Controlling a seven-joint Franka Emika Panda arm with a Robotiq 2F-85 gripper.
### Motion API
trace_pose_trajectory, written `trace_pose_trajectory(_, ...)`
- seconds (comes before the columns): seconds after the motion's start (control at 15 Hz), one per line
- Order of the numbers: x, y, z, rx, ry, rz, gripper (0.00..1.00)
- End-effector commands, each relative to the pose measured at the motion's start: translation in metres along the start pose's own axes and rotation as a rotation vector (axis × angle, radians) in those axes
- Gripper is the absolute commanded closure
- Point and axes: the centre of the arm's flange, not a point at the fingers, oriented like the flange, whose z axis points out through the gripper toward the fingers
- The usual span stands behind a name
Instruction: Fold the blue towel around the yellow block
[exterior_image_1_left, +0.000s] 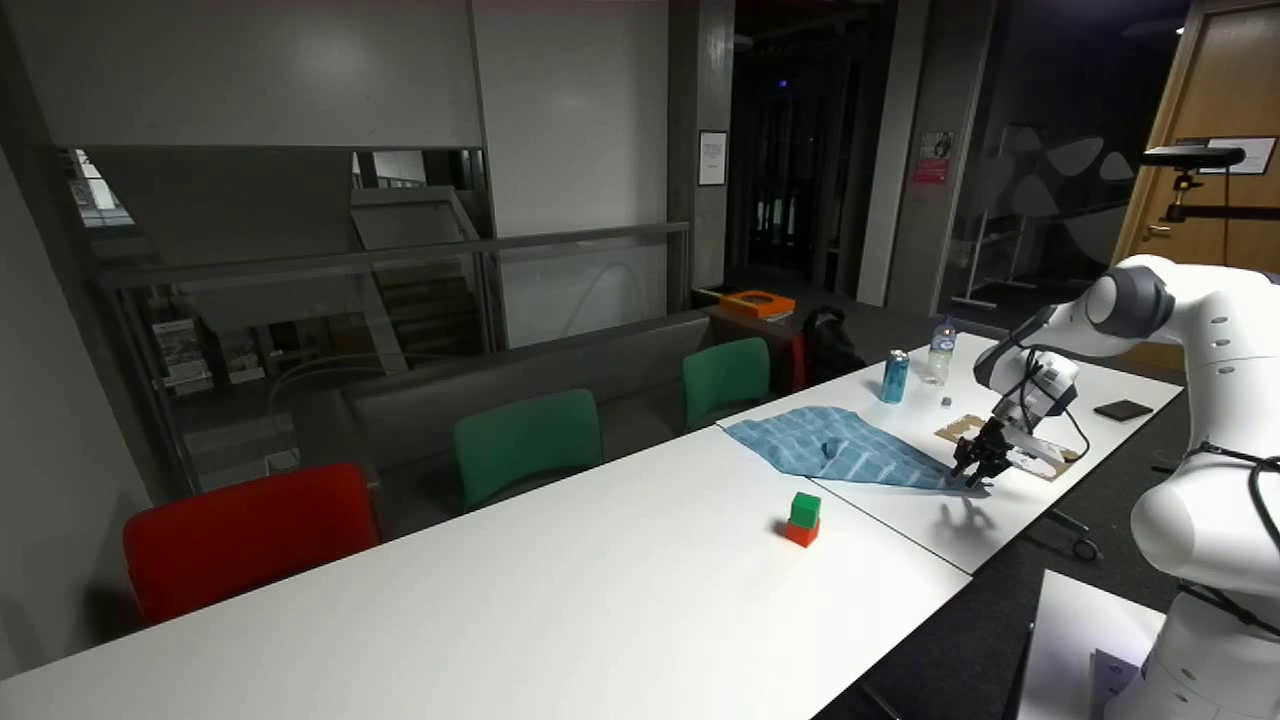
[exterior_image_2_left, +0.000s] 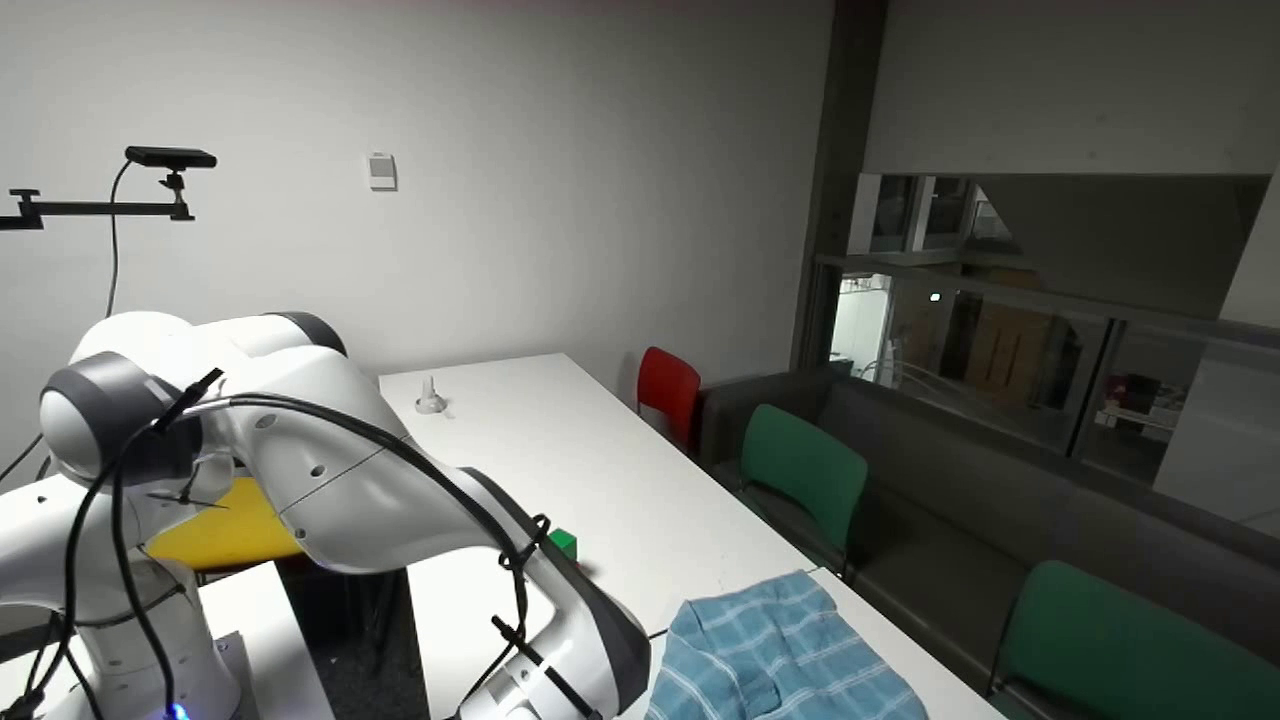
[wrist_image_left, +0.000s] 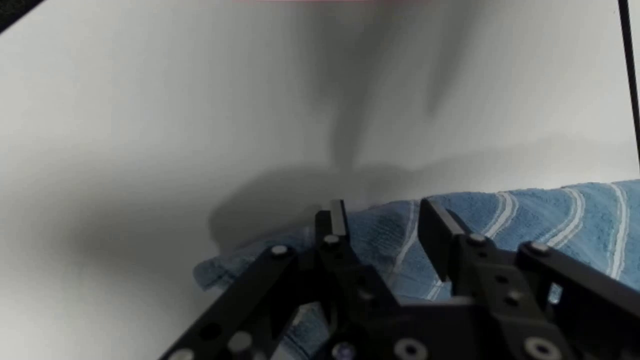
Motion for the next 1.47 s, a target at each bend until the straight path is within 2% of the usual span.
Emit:
trace_pose_trajectory(0.0, -0.003, 0.002, -0.001, 0.020, 0.033, -0.035, 0.84)
trace_pose_trajectory(0.07, -0.004, 0.001, -0.001, 0.019, 0.033, -0.034, 0.93)
trace_pose_trajectory(0.13, -0.005, -0.001, -0.001, 0.013, 0.031, -0.035, 0.77)
trace_pose_trajectory(0.2, -0.005, -0.004, -0.001, 0.008, 0.030, -0.039, 0.55)
trace_pose_trajectory(0.27, -0.005, -0.008, 0.000, 0.003, 0.026, -0.045, 0.54)
trace_pose_trajectory(0.47, -0.008, -0.024, 0.004, -0.017, 0.026, -0.055, 0.33)
trace_pose_trajectory(0.53, 0.002, -0.010, 0.005, -0.006, 0.002, -0.021, 0.51)
trace_pose_trajectory(0.67, 0.003, -0.017, 0.009, -0.012, 0.002, -0.033, 0.35)
trace_pose_trajectory(0.73, 0.004, -0.019, 0.011, -0.013, 0.001, -0.036, 0.33)
trace_pose_trajectory(1.27, 0.003, -0.020, 0.012, -0.014, 0.000, -0.037, 0.33)
trace_pose_trajectory(1.33, 0.003, -0.020, 0.012, -0.014, 0.000, -0.037, 0.08)
trace_pose_trajectory(1.4, 0.000, -0.022, 0.014, -0.018, 0.017, -0.027, 0.07)
